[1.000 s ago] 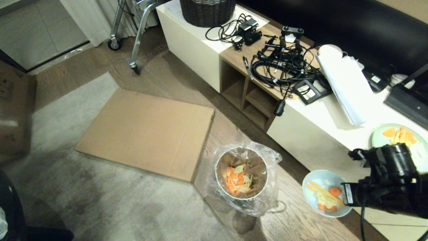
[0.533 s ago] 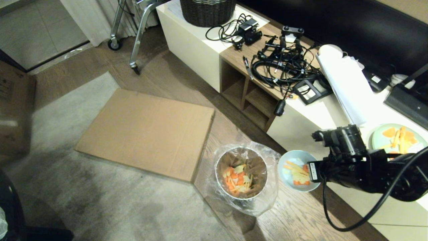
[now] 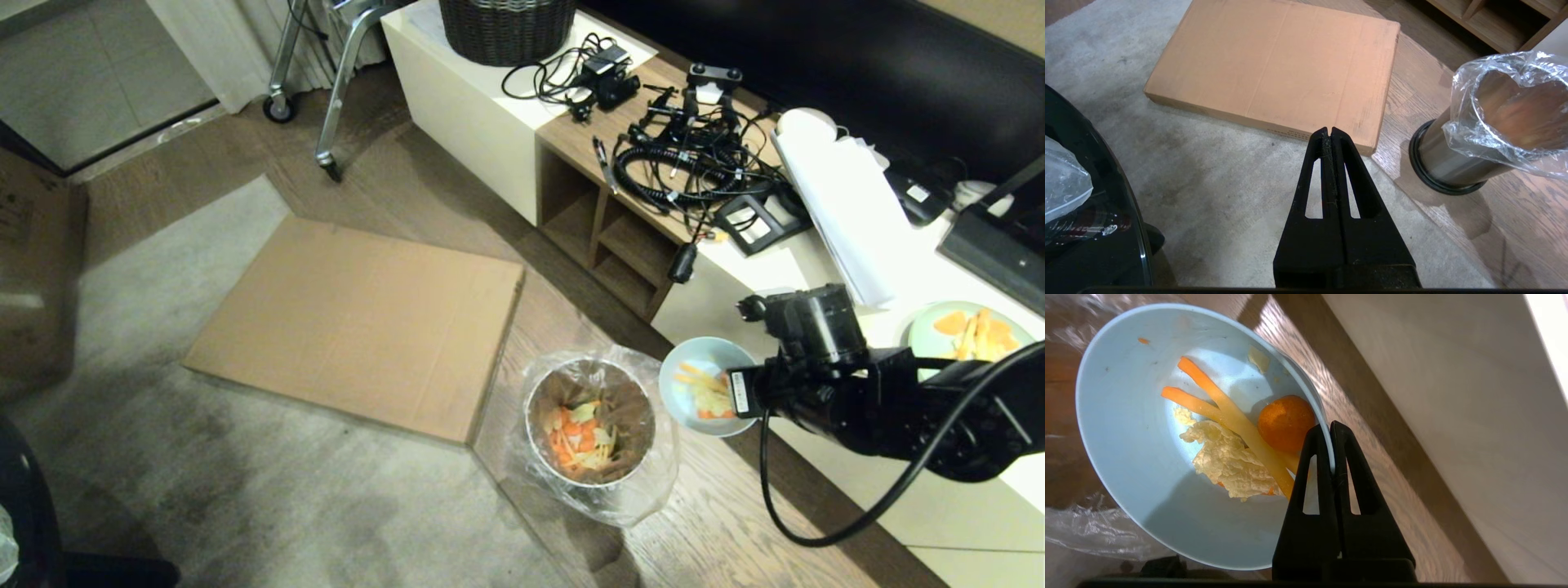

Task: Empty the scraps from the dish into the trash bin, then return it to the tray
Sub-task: Move the bowl over the trash can

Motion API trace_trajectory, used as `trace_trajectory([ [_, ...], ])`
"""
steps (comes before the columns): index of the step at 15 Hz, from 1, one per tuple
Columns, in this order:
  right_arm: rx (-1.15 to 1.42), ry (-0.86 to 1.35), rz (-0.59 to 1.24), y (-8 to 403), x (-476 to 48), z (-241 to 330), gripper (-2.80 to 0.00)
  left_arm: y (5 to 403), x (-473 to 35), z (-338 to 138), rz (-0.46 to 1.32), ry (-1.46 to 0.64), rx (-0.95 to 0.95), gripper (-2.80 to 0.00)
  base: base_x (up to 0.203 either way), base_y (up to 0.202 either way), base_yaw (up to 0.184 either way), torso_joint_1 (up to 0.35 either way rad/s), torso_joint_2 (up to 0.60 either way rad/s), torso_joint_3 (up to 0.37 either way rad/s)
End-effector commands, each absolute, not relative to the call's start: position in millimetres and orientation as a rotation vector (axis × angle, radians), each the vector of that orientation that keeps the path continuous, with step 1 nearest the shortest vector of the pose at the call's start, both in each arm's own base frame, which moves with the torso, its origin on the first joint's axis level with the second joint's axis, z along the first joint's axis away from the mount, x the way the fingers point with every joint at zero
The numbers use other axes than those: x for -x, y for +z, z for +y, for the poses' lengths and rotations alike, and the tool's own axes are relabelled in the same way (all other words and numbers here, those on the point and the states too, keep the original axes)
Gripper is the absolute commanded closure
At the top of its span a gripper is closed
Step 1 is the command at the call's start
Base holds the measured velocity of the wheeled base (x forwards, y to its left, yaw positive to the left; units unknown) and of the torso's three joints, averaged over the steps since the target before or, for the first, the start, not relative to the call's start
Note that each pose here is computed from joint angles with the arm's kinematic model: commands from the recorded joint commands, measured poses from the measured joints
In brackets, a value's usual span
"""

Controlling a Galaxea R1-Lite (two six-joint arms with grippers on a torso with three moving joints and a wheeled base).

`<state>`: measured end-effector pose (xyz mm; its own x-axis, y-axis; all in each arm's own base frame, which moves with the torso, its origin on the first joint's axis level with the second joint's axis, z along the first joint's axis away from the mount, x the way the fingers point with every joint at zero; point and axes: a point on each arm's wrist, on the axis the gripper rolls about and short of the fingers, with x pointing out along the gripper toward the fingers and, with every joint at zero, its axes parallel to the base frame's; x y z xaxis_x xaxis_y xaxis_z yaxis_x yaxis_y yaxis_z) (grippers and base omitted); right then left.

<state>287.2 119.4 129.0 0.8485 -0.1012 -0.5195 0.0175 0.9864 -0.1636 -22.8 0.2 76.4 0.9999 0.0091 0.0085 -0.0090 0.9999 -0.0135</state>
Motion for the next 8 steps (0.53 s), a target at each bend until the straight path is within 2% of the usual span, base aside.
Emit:
trace_trajectory([
  [1, 0.190, -0.052, 0.486, 133.7, -291.2, 124.2, 0.00, 76.4, 22.8, 0.2, -0.009, 0.009, 0.014, 0.00, 0.000, 0.000, 0.000, 0.000, 0.00, 0.000],
  [8, 0.444, 0.070, 0.311, 129.1, -294.4, 151.9, 0.00, 76.4, 22.8, 0.2, -0.009, 0.009, 0.014, 0.00, 0.000, 0.000, 0.000, 0.000, 0.00, 0.000],
])
